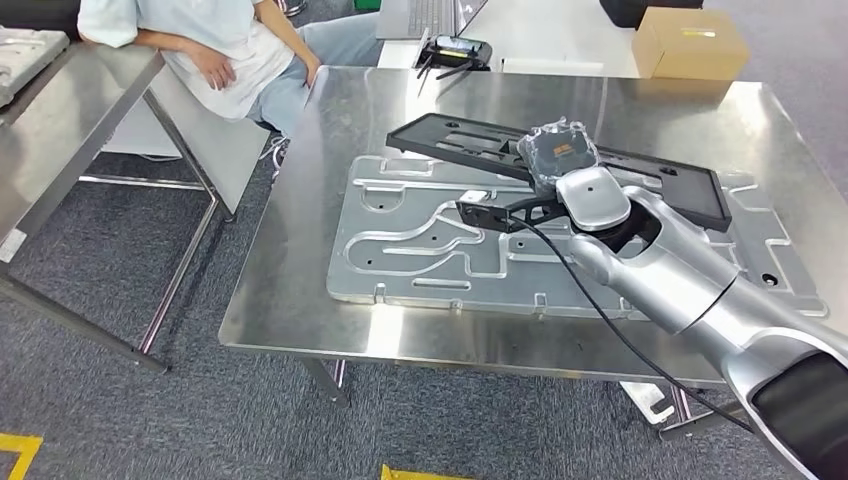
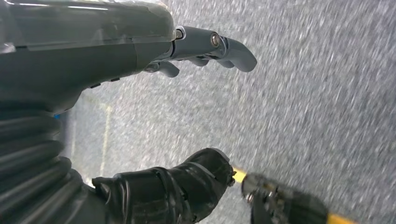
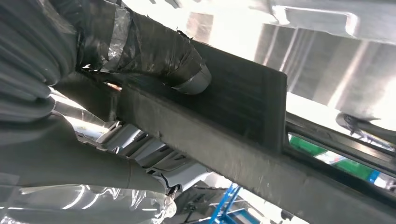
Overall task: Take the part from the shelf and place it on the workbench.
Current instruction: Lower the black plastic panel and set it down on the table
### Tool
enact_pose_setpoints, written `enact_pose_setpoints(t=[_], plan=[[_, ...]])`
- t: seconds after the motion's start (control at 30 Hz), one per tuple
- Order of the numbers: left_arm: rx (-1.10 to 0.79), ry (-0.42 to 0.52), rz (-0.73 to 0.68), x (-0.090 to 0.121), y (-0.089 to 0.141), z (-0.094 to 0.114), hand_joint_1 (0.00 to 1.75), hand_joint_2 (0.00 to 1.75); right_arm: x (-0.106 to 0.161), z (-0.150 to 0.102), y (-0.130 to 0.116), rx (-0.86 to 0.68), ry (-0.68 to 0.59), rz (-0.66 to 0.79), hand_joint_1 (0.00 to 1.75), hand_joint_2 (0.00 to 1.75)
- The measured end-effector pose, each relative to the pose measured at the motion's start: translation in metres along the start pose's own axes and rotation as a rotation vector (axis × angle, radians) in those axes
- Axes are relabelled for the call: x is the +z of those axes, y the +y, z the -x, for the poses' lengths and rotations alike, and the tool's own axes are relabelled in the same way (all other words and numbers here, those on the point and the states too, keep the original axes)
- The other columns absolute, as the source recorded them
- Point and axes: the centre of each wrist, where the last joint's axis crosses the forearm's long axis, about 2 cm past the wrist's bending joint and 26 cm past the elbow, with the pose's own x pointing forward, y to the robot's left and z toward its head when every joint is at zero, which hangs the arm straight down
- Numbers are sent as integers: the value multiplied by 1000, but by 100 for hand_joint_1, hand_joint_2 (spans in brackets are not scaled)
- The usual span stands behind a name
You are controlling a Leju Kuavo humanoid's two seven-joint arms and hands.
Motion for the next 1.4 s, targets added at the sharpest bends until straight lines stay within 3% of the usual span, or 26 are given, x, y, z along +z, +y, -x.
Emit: enact_pose_setpoints(t=[1.3,1.4], plan=[[12,-3,-16,0,-1,0,0,175,1,-11,21,14,-30,-39,175,175],[24,-24,-12,0,-1,-1,0,175,0,-11,21,15,-30,-38,44,44]])
